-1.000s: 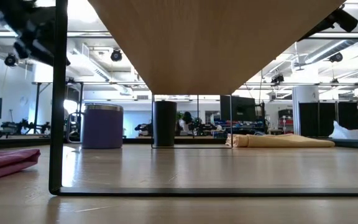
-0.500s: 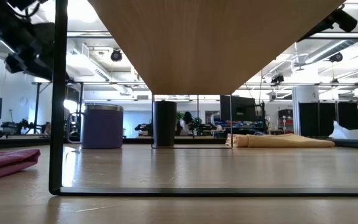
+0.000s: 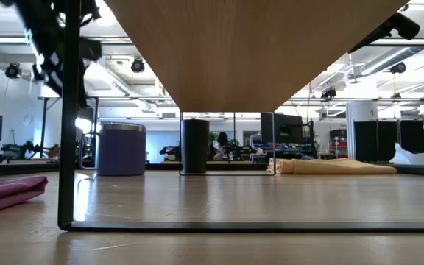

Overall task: Stack small to large cups/mugs on shelf
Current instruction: Put the violet mug on the shelf

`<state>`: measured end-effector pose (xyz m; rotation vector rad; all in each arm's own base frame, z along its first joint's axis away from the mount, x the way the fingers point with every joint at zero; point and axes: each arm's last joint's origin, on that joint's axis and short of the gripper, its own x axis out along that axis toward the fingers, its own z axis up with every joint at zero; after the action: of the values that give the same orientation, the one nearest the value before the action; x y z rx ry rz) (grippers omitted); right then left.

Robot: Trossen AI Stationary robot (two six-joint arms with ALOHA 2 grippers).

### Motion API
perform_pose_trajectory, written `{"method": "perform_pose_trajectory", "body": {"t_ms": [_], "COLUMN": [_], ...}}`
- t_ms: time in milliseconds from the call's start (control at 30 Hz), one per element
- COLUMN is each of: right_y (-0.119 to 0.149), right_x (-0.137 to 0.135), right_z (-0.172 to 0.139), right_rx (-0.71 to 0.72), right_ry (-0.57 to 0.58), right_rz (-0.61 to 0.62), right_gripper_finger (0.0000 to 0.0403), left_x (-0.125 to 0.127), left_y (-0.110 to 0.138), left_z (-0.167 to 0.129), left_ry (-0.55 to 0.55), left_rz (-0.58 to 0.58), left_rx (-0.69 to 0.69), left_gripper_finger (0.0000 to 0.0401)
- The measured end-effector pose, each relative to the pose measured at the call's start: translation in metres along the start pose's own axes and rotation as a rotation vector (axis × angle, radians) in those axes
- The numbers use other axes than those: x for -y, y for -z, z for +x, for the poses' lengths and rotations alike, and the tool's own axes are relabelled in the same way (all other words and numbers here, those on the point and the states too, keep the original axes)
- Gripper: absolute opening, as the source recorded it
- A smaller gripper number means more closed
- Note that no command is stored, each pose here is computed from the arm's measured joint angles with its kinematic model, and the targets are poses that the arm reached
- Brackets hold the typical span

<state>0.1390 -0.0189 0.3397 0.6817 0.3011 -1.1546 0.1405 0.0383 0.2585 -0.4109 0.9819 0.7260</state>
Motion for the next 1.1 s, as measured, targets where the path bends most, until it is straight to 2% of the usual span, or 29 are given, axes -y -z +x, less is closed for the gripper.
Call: {"method": "perform_pose_trajectory", "body": {"t_ms": [167,333,433,667,1100], "right_y": [-0.002,-0.003,-0.003,-0.002,-0.002], "right_x": [0.002,0.003,0.003,0.003,0.003], "right_z": [0.000,0.001,0.001,0.001,0.001], "right_rx": [-0.002,-0.022,-0.041,-0.063,-0.072], "right_ry": [0.001,0.008,0.001,-0.008,-0.011], "right_rz": [0.011,0.003,-0.010,-0.010,0.015], "right_gripper_finger": [0.0182,0.0182,0.0182,0.0182,0.0182], "left_x": [0.001,-0.008,-0.012,-0.013,-0.005], "left_y": [-0.023,-0.042,-0.048,-0.056,-0.065], "left_z": [-0.004,0.012,0.021,0.035,0.067], "left_ry": [-0.073,0.010,-0.009,-0.071,-0.069], "left_rz": [0.067,0.033,0.048,0.140,0.206], "left_rx": [-0.144,-0.288,-0.335,-0.360,-0.398], "left_gripper_finger": [0.0184,0.0184,0.0184,0.0184,0.0184]}}
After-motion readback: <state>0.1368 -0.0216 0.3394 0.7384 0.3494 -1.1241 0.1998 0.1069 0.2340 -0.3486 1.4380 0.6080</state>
